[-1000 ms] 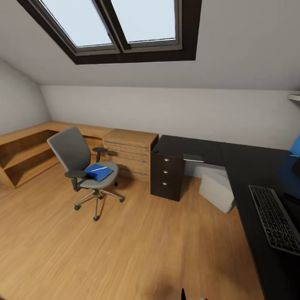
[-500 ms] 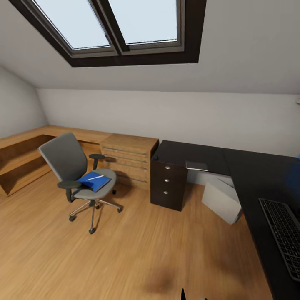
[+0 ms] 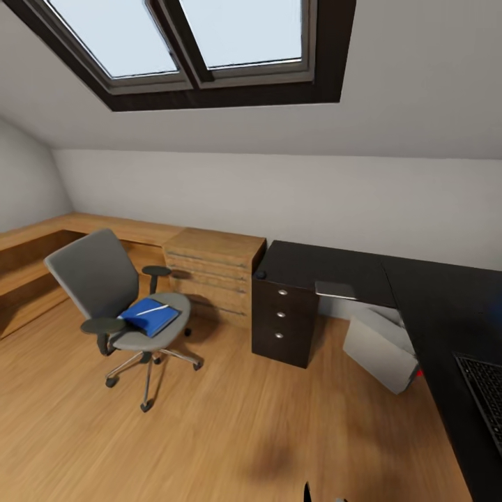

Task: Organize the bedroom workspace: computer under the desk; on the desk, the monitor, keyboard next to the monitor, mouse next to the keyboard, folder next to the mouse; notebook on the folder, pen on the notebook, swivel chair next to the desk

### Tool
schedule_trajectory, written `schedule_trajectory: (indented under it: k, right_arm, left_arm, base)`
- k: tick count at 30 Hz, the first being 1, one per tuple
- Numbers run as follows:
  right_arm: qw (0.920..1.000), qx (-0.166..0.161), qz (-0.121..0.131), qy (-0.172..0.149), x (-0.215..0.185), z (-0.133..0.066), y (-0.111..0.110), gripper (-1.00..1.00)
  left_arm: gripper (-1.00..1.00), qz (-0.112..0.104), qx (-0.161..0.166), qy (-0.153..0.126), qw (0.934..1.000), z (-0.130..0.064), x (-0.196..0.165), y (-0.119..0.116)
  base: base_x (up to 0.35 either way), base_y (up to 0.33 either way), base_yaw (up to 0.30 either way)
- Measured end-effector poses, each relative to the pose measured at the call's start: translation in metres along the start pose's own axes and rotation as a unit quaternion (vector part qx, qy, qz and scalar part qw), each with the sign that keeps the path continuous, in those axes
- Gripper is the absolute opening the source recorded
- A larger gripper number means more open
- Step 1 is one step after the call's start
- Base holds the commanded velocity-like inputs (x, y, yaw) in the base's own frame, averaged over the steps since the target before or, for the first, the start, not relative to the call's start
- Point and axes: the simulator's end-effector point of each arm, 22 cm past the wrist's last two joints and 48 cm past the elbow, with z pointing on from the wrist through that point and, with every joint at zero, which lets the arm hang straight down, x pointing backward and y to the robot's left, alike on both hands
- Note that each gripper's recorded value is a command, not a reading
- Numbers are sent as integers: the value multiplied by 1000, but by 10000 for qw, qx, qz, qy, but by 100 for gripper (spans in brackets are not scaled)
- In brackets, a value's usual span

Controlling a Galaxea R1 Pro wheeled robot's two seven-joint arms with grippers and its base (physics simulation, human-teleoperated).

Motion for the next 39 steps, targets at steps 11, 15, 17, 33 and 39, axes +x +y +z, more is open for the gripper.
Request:
schedule_trajectory:
  k: [11,15,17,33,39]
  right_arm:
    - [9985,-319,105,-421,-37,14,31,100]
    - [9937,-400,357,-981,-107,41,59,100]
    - [9935,-320,304,-1051,-151,64,75,100]
    - [9950,-243,-859,-444,-344,134,152,100]
    - [9953,-238,-838,-422,-344,134,153,100]
  left_arm:
    - [100,-386,797,-496,9948,-21,-52,-65]
    - [100,-401,1201,-1010,9868,-49,-111,-94]
    - [100,-439,1180,-1069,9863,-69,-143,-103]
    - [100,-1061,895,-998,9853,-105,-289,-88]
    - [100,-939,529,-744,9914,-80,-266,-67]
  base:
    - [322,0,0]
    - [322,0,0]
    - [322,0,0]
    - [322,0,0]
    - [322,0,0]
